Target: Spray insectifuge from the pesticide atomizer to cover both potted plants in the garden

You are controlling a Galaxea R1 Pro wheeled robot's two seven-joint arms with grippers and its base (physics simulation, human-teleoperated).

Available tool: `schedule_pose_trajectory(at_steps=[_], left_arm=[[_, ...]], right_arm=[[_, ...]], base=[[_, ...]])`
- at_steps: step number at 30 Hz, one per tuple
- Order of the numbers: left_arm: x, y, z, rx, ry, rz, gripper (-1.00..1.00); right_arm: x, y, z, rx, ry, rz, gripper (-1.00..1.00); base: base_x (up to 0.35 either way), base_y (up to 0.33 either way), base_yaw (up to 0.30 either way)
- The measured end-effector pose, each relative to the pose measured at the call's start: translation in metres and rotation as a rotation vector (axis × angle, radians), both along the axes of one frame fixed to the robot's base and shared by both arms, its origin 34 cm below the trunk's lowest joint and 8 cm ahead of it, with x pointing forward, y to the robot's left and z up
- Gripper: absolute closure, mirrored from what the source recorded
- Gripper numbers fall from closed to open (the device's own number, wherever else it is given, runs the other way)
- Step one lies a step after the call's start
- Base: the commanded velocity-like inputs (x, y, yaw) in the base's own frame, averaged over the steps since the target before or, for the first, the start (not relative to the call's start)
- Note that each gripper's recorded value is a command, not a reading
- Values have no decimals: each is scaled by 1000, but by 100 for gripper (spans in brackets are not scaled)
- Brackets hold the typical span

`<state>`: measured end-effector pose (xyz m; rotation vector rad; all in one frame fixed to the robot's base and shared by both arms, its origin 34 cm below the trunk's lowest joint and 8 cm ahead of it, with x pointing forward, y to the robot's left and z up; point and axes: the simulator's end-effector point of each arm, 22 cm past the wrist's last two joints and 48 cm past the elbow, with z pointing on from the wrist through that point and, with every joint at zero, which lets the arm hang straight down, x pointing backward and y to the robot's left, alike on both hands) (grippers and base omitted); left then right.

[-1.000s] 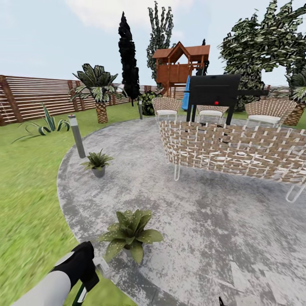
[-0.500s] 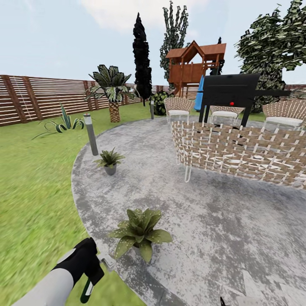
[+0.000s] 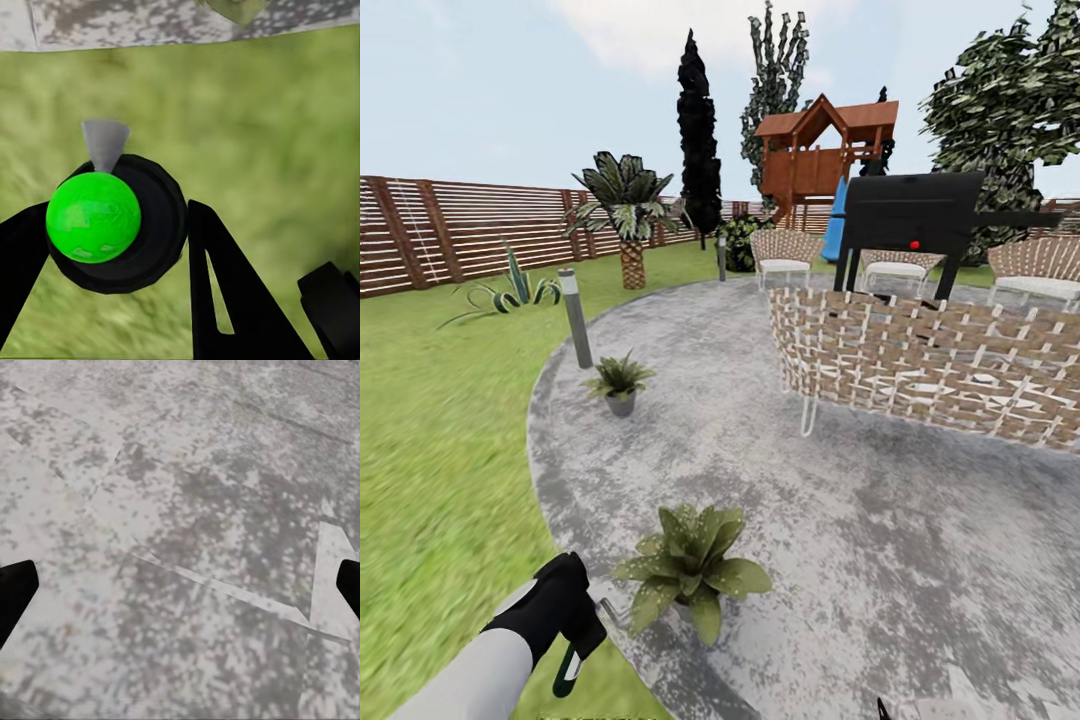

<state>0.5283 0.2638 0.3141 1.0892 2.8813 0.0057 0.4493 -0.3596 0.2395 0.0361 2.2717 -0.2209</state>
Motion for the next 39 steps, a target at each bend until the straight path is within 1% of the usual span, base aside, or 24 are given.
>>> schedule_pose_trajectory(at_steps=[3, 7, 18, 23, 28, 35, 39], left_arm=[[0, 0, 0, 0, 1, 0, 100], [0, -1, 0, -1, 1, -1, 100], [0, -1, 0, -1, 0, -2, 100], [0, -1, 0, -1, -1, -2, 100], [0, -1, 0, -1, 0, -1, 100], [0, -1, 0, -1, -1, -1, 100], [0, -1, 0, -1, -1, -1, 100]], right_arm=[[0, 0, 0, 0, 0, 0, -100], [0, 0, 0, 0, 0, 0, -100], [0, 0, 0, 0, 1, 0, -100], [0, 0, 0, 0, 1, 0, -100], [0, 0, 0, 0, 1, 0, -100], [0, 0, 0, 0, 1, 0, -100], [0, 0, 0, 0, 1, 0, -100]], base=[[1, 0, 237], [32, -52, 35], [90, -233, 10], [-7, -240, 221], [-118, -220, 274], [7, -204, 270], [36, -94, 63]])
